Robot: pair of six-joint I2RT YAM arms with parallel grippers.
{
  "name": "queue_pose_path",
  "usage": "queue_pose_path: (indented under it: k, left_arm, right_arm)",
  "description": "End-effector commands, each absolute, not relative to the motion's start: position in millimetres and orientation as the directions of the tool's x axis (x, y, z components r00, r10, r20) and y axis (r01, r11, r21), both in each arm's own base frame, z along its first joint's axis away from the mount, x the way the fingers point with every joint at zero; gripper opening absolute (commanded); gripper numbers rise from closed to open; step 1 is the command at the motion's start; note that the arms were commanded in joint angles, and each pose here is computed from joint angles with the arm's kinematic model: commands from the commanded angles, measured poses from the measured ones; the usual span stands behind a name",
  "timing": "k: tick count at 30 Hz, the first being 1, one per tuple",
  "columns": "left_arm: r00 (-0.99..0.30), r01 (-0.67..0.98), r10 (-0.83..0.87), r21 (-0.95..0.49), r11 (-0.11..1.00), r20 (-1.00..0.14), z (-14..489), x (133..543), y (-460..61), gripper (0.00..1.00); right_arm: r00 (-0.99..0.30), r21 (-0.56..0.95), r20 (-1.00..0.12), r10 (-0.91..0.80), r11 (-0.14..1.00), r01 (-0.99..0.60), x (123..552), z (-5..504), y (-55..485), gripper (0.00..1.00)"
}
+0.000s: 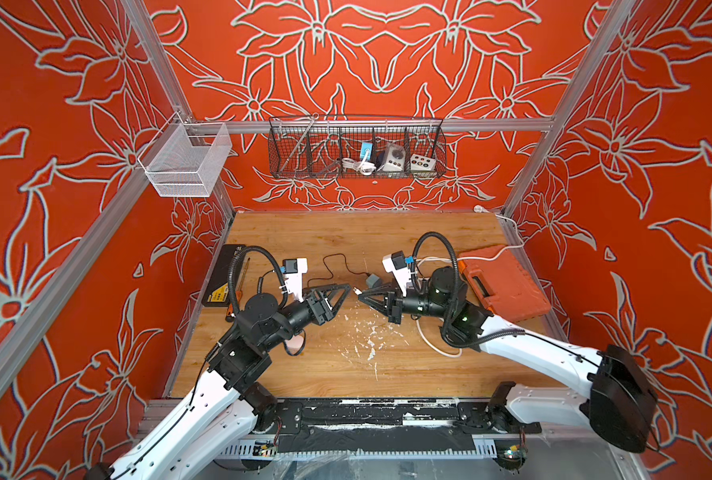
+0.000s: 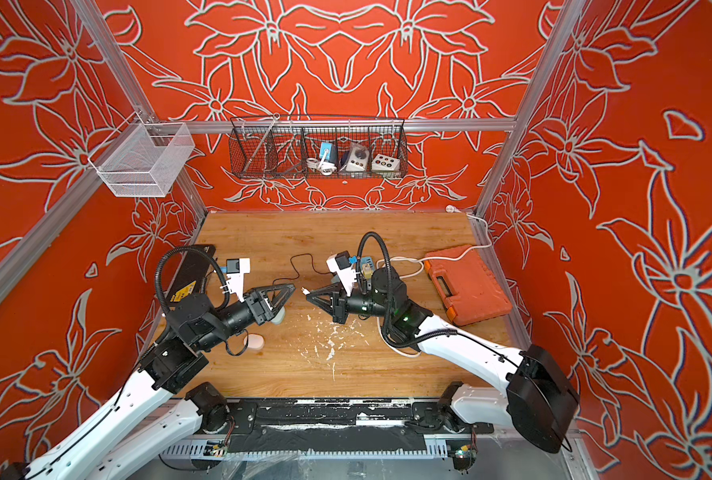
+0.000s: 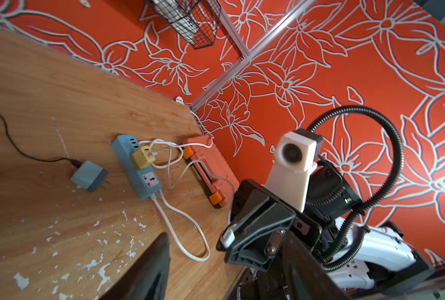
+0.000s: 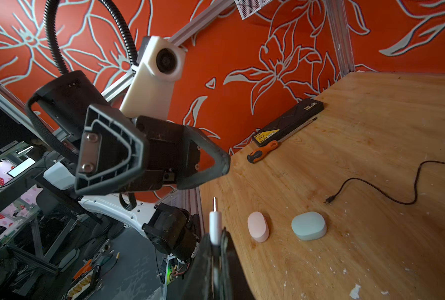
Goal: Charge the bluetooth headset
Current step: Adjust the charging cable, then pick up the bluetooth headset from the center of the board.
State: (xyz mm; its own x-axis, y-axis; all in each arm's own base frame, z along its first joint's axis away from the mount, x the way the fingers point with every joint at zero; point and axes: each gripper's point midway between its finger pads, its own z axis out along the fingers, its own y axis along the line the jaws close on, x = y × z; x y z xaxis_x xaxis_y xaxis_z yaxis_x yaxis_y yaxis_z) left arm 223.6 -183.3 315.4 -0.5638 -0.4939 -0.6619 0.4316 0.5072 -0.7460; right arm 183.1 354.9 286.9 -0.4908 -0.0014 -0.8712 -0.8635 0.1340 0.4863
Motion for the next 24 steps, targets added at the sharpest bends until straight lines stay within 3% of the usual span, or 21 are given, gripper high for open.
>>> queue_pose_path:
  k: [1, 11, 24]
  left_arm:
    - [-0.566, 0.315, -0.478, -0.712, 0.628, -0.672, 300, 226, -161, 0.73]
    - [-0.688, -0.141, -0.510, -0.594, 0.792, -0.516, 220, 228, -111, 0.82]
    - [-0.645, -0.604, -0.731, -0.439, 0.665, -0.221, 138, 256, -80, 0.97]
  right_arm:
    - [-0.463, 0.442, -0.883, -0.071, 0.203, -0.874, 181, 270, 344, 0.00]
    - [-0.463, 0.423, -0.876, -0.133, 0.247, -0.872, 176, 256, 334, 0.00]
    - [-0.483, 0.448, -0.867, -0.122, 0.234, -0.863, 176, 251, 337, 0.00]
